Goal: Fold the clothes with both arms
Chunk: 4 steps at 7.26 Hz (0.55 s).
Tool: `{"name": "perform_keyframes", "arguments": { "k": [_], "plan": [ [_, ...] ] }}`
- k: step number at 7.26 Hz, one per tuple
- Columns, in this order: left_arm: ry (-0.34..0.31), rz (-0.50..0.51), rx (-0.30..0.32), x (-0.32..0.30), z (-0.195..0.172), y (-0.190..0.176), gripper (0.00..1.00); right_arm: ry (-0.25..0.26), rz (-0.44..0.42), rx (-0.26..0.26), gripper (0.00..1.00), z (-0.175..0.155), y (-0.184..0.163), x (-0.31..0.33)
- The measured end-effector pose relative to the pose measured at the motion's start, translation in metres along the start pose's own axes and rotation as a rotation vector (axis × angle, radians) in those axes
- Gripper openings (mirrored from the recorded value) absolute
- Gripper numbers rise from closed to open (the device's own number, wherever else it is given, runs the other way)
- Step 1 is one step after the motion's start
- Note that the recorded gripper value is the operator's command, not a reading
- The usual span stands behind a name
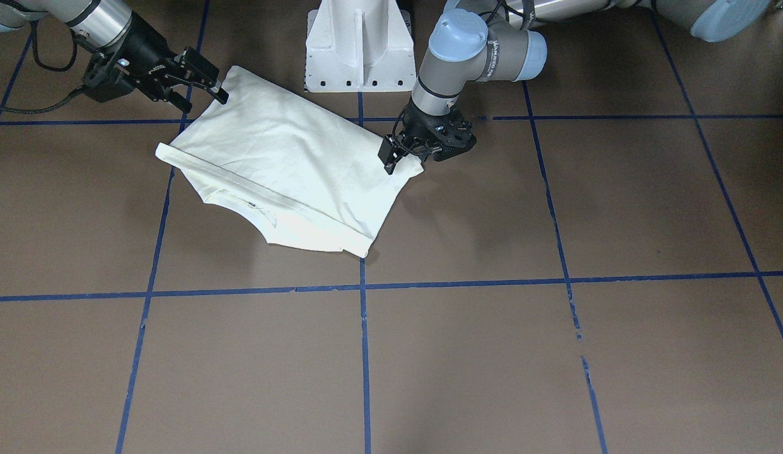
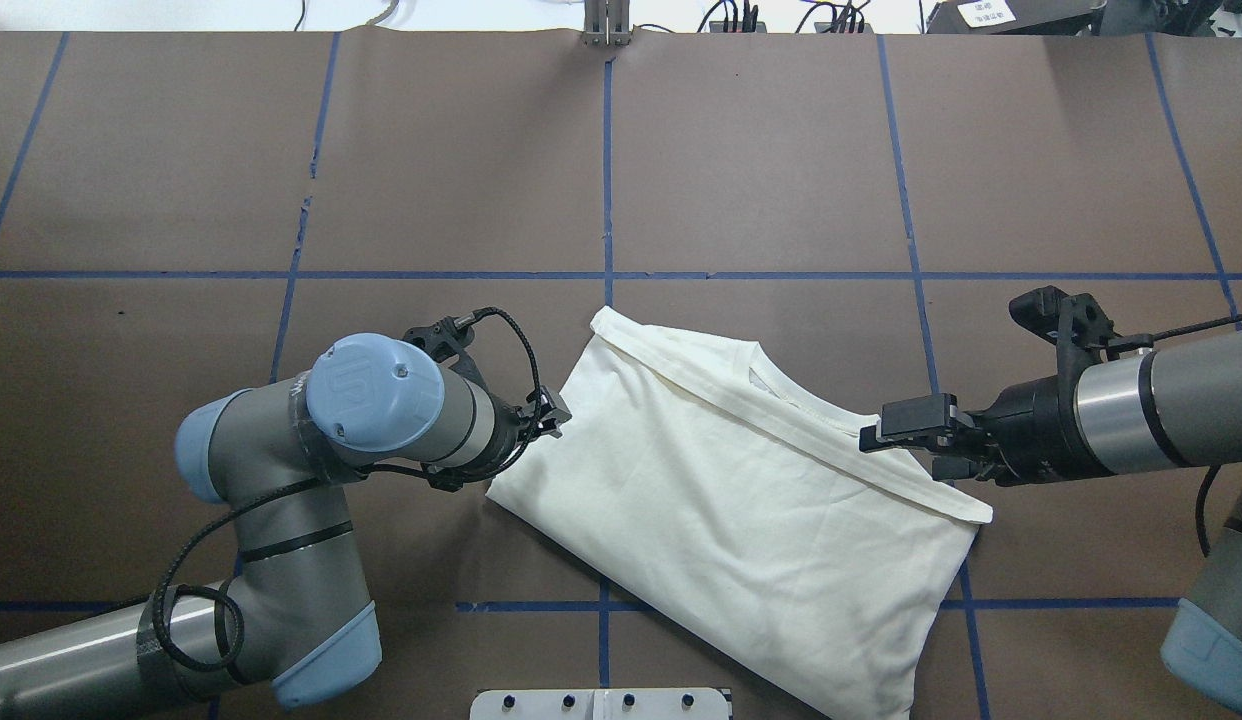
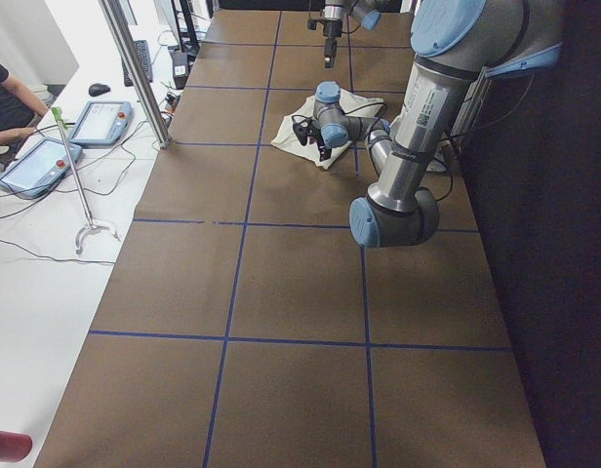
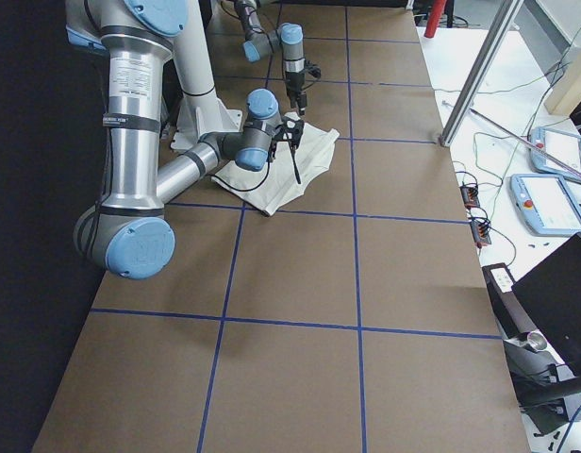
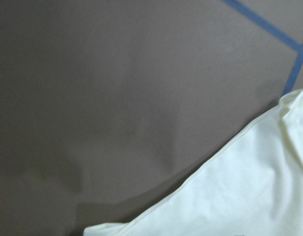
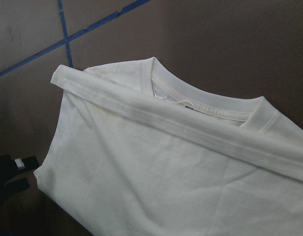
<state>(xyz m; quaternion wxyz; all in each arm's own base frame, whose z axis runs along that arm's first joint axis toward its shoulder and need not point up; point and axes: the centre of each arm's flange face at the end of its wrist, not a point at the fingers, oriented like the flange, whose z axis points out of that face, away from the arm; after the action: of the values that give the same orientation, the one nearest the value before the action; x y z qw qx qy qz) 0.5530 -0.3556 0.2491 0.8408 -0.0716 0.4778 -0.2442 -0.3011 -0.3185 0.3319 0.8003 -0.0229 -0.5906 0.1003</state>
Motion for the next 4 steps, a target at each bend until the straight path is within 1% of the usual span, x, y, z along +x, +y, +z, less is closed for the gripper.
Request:
{"name": "perform_keyframes", "arguments": {
  "k": [2,3,4],
  "plan": [
    [-0.028,-0.015,0.002,-0.015,0.011,0.005,0.86,-0.004,-0.001,0.005,1.00,0.001,-0.003,-0.002],
    [-0.042,-0.020,0.001,-0.020,0.015,0.007,0.82,-0.006,-0.002,0.005,1.00,0.001,-0.003,-0.003],
    [-0.057,-0.023,0.001,-0.023,0.018,0.009,0.73,-0.007,-0.002,0.005,1.00,0.001,-0.003,-0.003]
  ]
}}
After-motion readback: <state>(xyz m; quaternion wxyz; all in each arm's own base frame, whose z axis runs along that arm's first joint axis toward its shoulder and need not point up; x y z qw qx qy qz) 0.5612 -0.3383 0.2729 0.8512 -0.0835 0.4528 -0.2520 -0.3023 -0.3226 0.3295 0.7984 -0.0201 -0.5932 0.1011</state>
